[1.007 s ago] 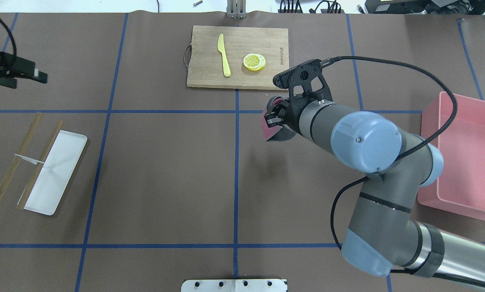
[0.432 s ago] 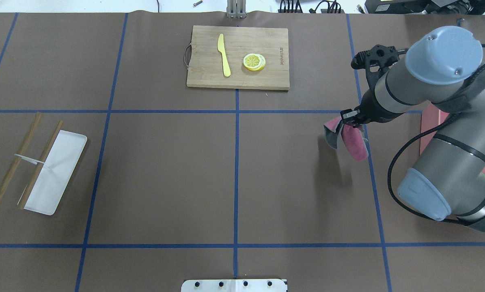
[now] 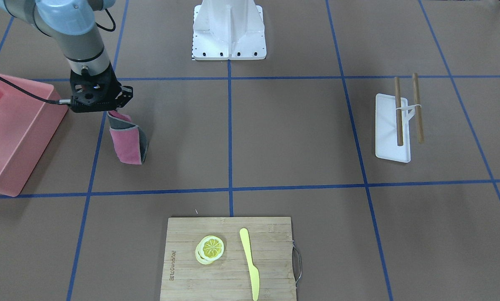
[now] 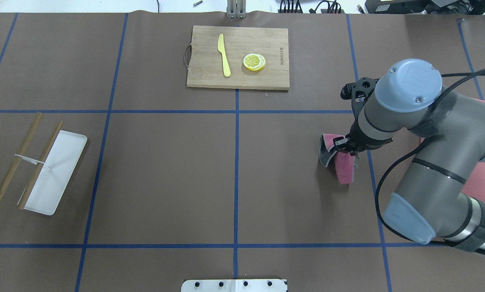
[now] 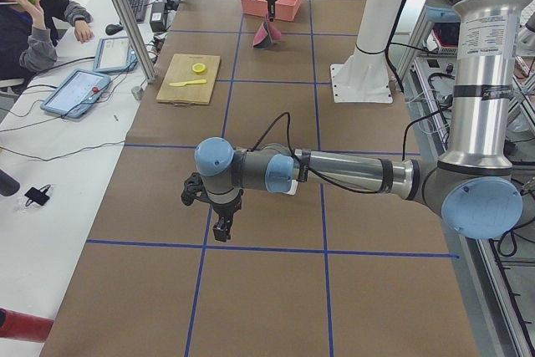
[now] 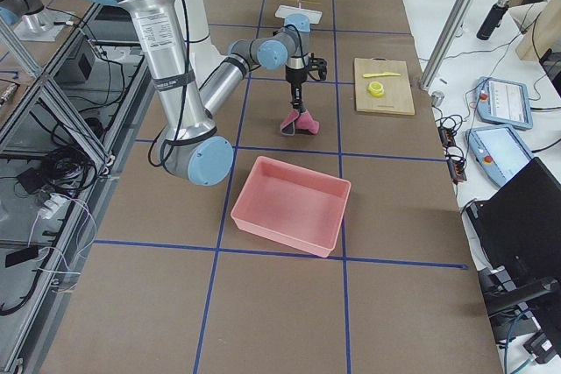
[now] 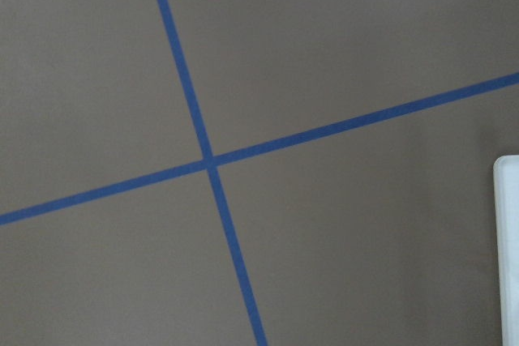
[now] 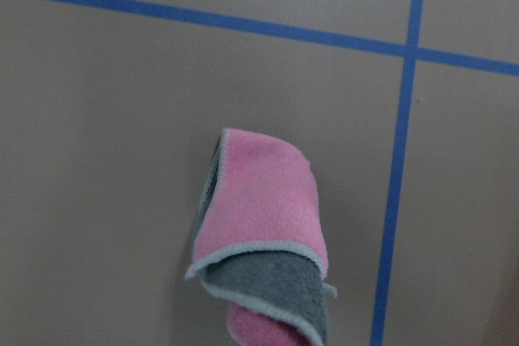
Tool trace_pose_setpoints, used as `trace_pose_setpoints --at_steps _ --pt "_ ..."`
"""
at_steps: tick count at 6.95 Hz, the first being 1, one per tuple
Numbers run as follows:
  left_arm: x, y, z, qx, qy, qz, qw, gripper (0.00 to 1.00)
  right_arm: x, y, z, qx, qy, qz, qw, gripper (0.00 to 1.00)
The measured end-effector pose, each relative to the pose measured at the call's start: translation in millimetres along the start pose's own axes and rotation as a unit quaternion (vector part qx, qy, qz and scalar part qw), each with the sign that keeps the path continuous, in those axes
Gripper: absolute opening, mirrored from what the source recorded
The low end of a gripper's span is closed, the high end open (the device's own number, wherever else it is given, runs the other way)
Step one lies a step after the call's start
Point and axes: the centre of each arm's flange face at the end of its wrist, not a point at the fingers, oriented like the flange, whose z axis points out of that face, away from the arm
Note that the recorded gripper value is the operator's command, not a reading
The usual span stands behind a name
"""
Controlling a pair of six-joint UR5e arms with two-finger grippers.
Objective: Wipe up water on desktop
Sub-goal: 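Press the cloth down with the right gripper and wipe near the pink bin, then drag the cloth with the right gripper toward the table center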
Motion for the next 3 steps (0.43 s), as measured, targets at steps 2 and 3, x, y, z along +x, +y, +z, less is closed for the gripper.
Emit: trace_pose_setpoints --at_steps 2,3 --pt "-4.9 3.6 -1.3 0.000 -0.001 -0.006 1.0000 0.98 -108.7 12.9 7.3 0.019 -0.020 0.090 0.9956 0.00" --pt "-6.5 5.0 -1.1 -0.001 -0.001 -0.009 1.0000 0.98 -171.8 14.6 6.9 0.040 -0.050 0.134 0.9890 0.00"
